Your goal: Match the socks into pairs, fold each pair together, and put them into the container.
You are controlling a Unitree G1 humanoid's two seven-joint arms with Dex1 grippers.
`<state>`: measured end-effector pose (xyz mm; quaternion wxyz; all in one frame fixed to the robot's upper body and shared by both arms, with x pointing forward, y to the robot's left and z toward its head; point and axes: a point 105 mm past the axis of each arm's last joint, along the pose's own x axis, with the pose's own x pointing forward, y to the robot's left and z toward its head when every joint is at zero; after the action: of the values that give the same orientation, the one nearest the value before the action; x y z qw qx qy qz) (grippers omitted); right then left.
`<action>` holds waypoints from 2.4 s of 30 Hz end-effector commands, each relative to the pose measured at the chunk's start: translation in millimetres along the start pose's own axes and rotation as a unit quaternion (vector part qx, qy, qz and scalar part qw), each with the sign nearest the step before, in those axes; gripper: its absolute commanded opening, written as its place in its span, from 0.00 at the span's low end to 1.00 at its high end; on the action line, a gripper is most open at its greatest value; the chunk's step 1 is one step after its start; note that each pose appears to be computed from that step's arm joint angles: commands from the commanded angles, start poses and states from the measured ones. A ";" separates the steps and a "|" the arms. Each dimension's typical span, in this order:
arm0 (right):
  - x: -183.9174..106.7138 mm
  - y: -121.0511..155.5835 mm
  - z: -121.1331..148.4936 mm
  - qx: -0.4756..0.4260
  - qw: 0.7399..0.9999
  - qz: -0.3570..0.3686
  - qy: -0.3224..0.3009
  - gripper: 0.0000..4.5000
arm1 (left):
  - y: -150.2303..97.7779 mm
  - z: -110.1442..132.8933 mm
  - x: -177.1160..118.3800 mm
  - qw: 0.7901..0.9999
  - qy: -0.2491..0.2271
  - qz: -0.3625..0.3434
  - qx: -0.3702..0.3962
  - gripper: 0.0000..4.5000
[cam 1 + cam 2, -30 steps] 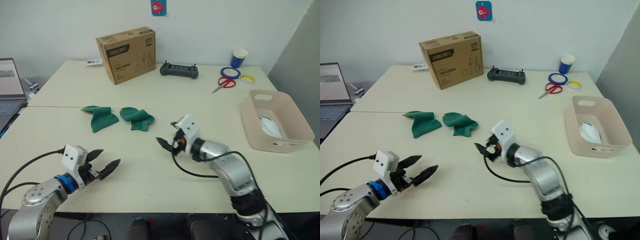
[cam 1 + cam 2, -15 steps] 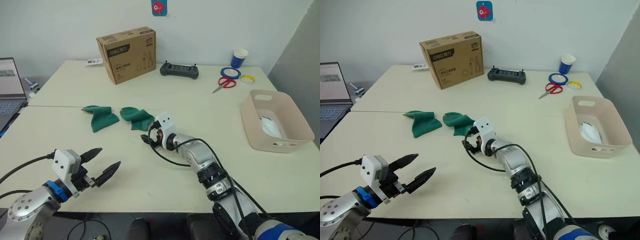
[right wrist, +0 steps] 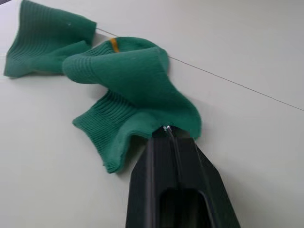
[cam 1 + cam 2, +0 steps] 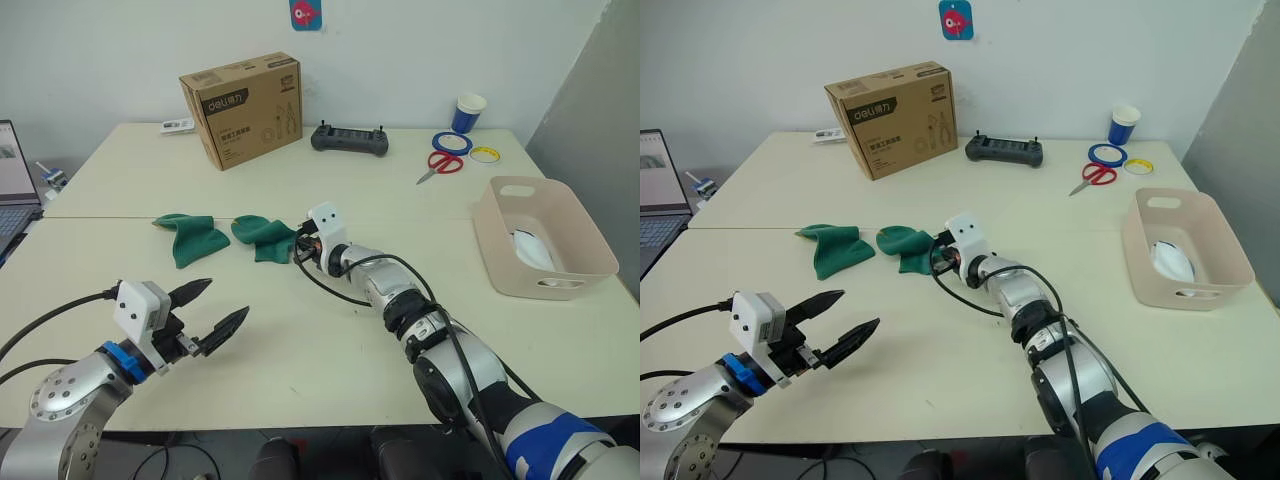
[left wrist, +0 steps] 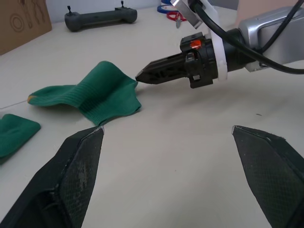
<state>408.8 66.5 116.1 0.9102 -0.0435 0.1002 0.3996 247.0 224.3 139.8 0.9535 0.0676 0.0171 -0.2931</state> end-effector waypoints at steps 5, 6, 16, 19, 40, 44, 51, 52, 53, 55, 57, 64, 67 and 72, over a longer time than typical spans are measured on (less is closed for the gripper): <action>-38.6 29.0 2.2 -0.096 0.992 0.069 -0.047 0.14 | 11.7 1.4 -0.8 0.999 0.003 0.048 0.002 1.00; -50.5 32.4 2.9 -0.114 0.988 0.086 -0.053 0.21 | 13.5 1.2 -3.0 0.999 0.004 0.053 0.001 1.00; -170.7 18.5 -3.3 -0.182 0.976 0.118 -0.021 1.00 | 26.8 -15.6 -26.1 0.997 0.043 0.068 -0.003 1.00; -190.8 5.6 0.0 -0.172 0.981 0.090 -0.020 1.00 | 29.9 -19.6 -24.6 0.996 0.047 0.071 -0.005 1.00; -228.0 -7.8 16.1 -0.175 0.984 0.031 -0.010 1.00 | 46.4 -34.1 122.4 0.993 0.072 0.095 -0.023 1.00; -229.6 -8.0 14.6 -0.174 0.984 0.028 -0.003 1.00 | 46.4 -40.2 139.1 0.990 0.095 0.097 -0.046 1.00; -233.7 -6.7 10.6 -0.171 0.985 0.025 0.008 1.00 | 43.9 -42.2 161.2 0.987 0.117 0.088 -0.063 0.59; -233.9 -6.1 10.5 -0.170 0.985 0.025 0.007 1.00 | 43.3 -42.3 163.7 0.987 0.119 0.087 -0.065 0.52; -234.1 -5.7 10.3 -0.169 0.985 0.025 0.007 1.00 | 42.3 -42.8 165.7 0.987 0.122 0.083 -0.067 0.44; -234.6 -5.0 9.7 -0.168 0.985 0.024 0.009 1.00 | 40.0 -44.8 167.4 0.986 0.131 0.073 -0.067 0.31; -235.2 -4.8 9.1 -0.168 0.985 0.022 0.010 1.00 | 39.1 -46.2 167.3 0.986 0.136 0.069 -0.068 0.16; -239.3 -4.6 6.4 -0.170 0.985 0.015 0.018 1.00 | 35.8 -34.4 150.0 0.983 0.125 0.069 -0.118 0.00; -243.0 -5.2 5.1 -0.172 0.985 0.010 0.023 1.00 | 13.8 -21.1 127.7 0.977 0.125 0.024 -0.173 0.00; -248.1 -7.3 2.5 -0.173 0.984 0.006 0.032 1.00 | -39.0 -20.5 84.7 0.952 0.188 -0.084 -0.225 0.00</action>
<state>254.5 -116.8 161.6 0.8836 -0.2018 0.0809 0.4147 310.7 162.0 94.3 0.9113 -0.0914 0.2699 -0.2974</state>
